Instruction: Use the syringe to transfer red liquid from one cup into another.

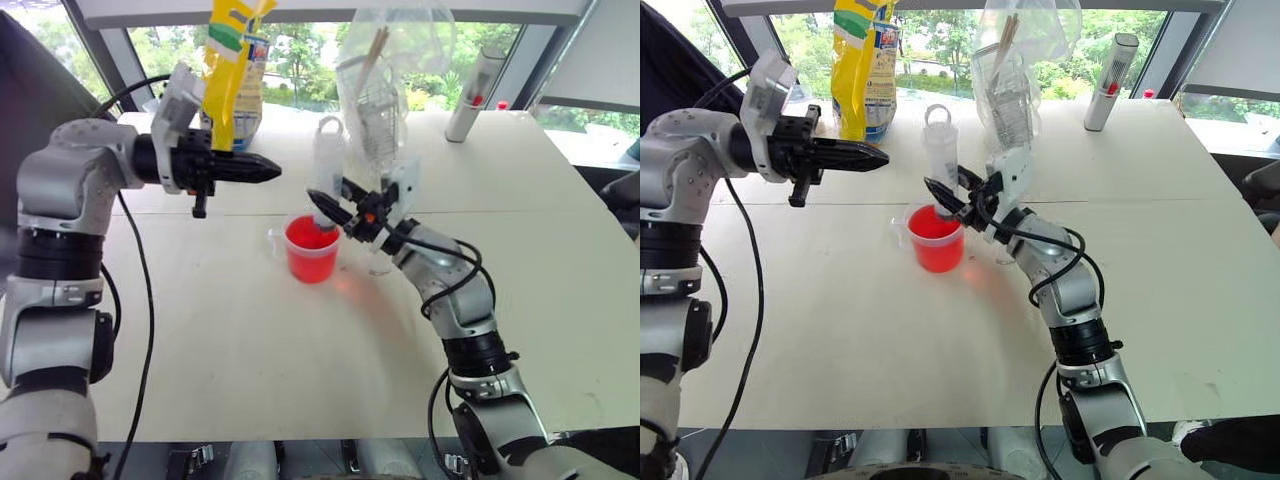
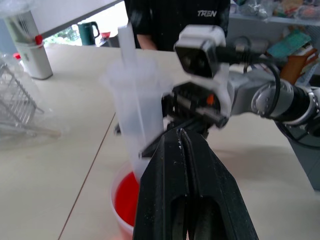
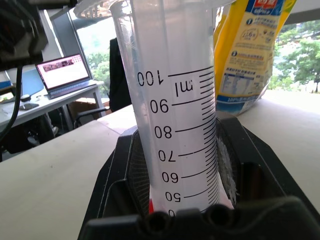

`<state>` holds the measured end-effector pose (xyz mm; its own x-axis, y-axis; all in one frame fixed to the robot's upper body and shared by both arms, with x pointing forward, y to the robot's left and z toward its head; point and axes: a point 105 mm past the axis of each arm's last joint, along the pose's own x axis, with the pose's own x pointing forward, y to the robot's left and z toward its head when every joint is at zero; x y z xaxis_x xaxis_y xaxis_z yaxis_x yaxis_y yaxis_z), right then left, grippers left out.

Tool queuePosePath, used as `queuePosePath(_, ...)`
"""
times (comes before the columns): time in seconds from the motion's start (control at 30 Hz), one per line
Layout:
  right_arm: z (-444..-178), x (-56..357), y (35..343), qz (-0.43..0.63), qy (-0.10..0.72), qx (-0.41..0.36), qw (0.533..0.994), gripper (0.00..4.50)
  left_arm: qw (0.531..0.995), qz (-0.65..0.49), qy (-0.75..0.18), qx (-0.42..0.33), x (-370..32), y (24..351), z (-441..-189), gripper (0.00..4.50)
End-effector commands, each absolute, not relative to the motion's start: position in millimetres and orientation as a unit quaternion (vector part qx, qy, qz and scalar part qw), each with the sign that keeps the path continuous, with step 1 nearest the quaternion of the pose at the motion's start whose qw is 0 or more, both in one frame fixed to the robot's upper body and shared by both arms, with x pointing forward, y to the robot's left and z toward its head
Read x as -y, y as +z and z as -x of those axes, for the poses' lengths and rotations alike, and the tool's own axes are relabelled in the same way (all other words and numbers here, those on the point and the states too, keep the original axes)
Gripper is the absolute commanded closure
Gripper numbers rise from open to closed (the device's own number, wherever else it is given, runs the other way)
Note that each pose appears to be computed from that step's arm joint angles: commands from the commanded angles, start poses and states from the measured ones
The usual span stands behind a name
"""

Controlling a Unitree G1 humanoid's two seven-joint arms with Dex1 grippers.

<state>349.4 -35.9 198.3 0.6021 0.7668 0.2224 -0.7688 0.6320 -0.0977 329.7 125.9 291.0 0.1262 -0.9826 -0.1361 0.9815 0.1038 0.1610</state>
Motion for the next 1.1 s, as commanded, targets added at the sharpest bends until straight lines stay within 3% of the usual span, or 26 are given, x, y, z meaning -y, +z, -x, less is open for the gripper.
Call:
queuePosePath(0.03, -343, 29, 208, 0.006, 0.439, 0.157, 0.885, 3.04, 0.734, -0.122, -0.668, 0.024, -118, 306, -329, 4.50)
queuePosePath(0.43, -342, 24, 205, 0.024, 0.446, 0.163, 0.880, 3.04, 0.732, -0.120, -0.669, 0.041, -102, 311, -342, 4.50)
queuePosePath(0.57, -341, 24, 205, 0.026, 0.447, 0.163, 0.879, 3.04, 0.731, -0.121, -0.671, 0.035, -108, 315, -340, 3.26)
queuePosePath(0.77, -340, 24, 205, 0.028, 0.450, 0.162, 0.878, 3.04, 0.739, -0.138, -0.658, 0.030, -121, 316, -342, 0.23)
queuePosePath(1.1, -340, 23, 207, 0.034, 0.455, 0.161, 0.875, 3.04, 0.732, -0.097, -0.674, 0.030, -103, 307, -349, 0.10)
